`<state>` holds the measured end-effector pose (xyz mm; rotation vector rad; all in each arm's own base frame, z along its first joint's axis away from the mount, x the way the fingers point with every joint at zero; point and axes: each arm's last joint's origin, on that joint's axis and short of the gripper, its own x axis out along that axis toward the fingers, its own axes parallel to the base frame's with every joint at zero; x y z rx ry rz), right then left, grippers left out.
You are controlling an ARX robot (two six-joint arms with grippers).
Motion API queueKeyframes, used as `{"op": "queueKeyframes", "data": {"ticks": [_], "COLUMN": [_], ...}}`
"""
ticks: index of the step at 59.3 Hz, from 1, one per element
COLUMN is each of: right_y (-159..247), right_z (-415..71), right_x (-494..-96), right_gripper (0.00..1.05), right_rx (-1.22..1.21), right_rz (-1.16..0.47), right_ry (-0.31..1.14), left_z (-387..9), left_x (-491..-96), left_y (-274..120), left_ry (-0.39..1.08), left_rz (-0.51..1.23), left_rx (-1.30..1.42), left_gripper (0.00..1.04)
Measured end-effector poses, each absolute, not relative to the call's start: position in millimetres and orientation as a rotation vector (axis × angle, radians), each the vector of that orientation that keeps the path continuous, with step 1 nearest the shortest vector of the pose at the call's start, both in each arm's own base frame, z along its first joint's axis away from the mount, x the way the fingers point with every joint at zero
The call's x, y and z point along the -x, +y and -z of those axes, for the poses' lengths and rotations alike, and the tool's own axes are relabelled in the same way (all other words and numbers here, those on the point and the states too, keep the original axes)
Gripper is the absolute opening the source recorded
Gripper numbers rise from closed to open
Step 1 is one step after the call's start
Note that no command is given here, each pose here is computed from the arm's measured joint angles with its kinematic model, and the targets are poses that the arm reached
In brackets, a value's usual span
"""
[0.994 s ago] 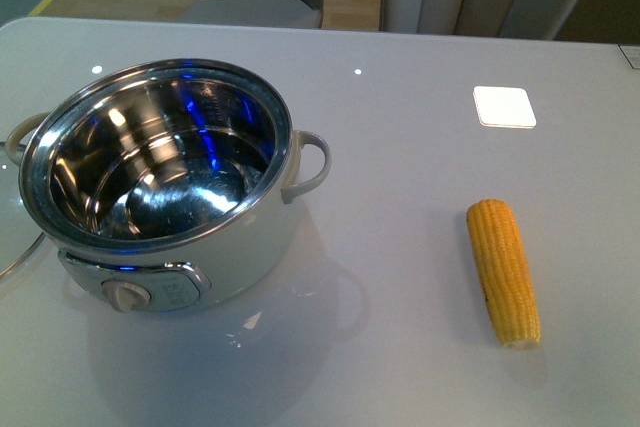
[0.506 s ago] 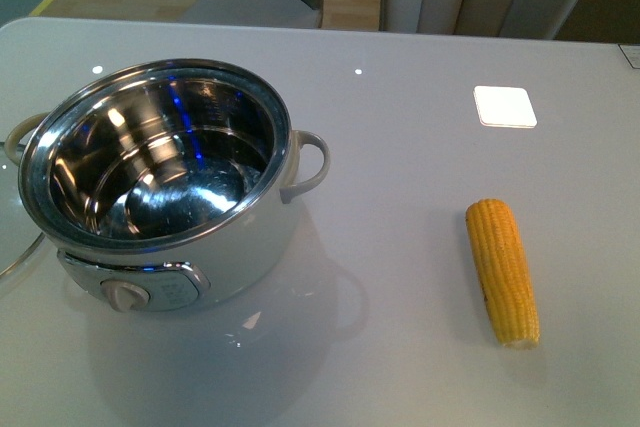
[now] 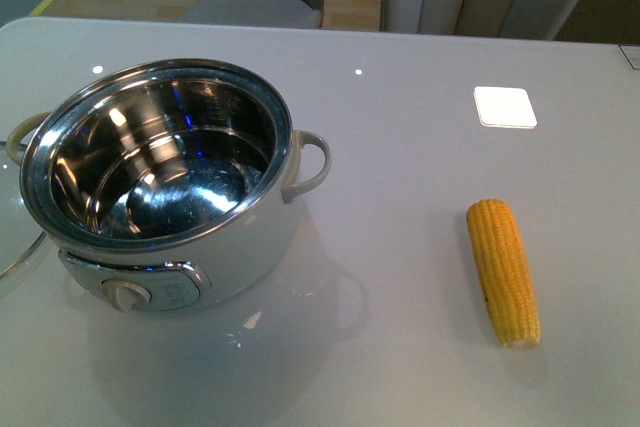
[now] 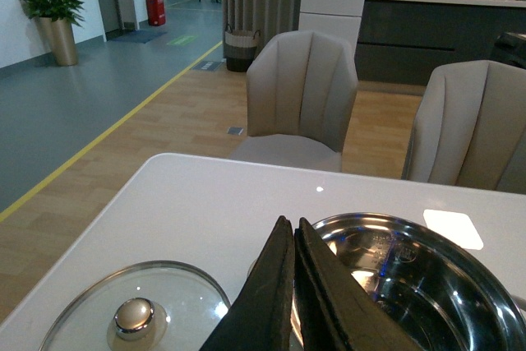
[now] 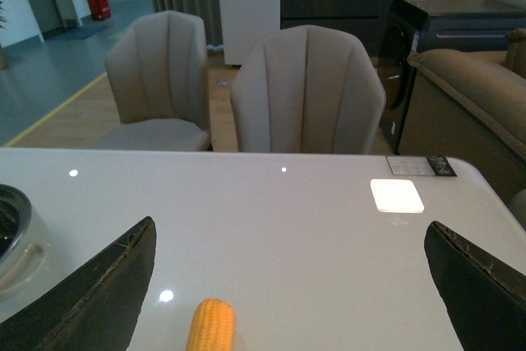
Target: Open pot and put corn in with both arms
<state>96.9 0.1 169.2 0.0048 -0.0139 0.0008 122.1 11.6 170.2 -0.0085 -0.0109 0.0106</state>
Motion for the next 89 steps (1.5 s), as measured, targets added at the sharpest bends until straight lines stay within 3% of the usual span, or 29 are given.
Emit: {"op": "queueKeyframes", "data": {"ticks": [58, 89], "right_y": [0, 0], "right_z": [-169, -169], "right_x": [-97, -97], "right_gripper": [0.96, 0.96], "right_rx": [-0.005, -0.005], "right_rz": [0.000, -0.001], "right_ry": [-0.014, -0.014], "left_z": [-167, -167], "left_x": [-97, -97], "left_y": [0, 0], "left_ry": [-0.007, -0.007], "left_rz": [-0.003, -0.003], "left_rx": [0.008, 0.008], "left_gripper": [0.03, 0.98]}}
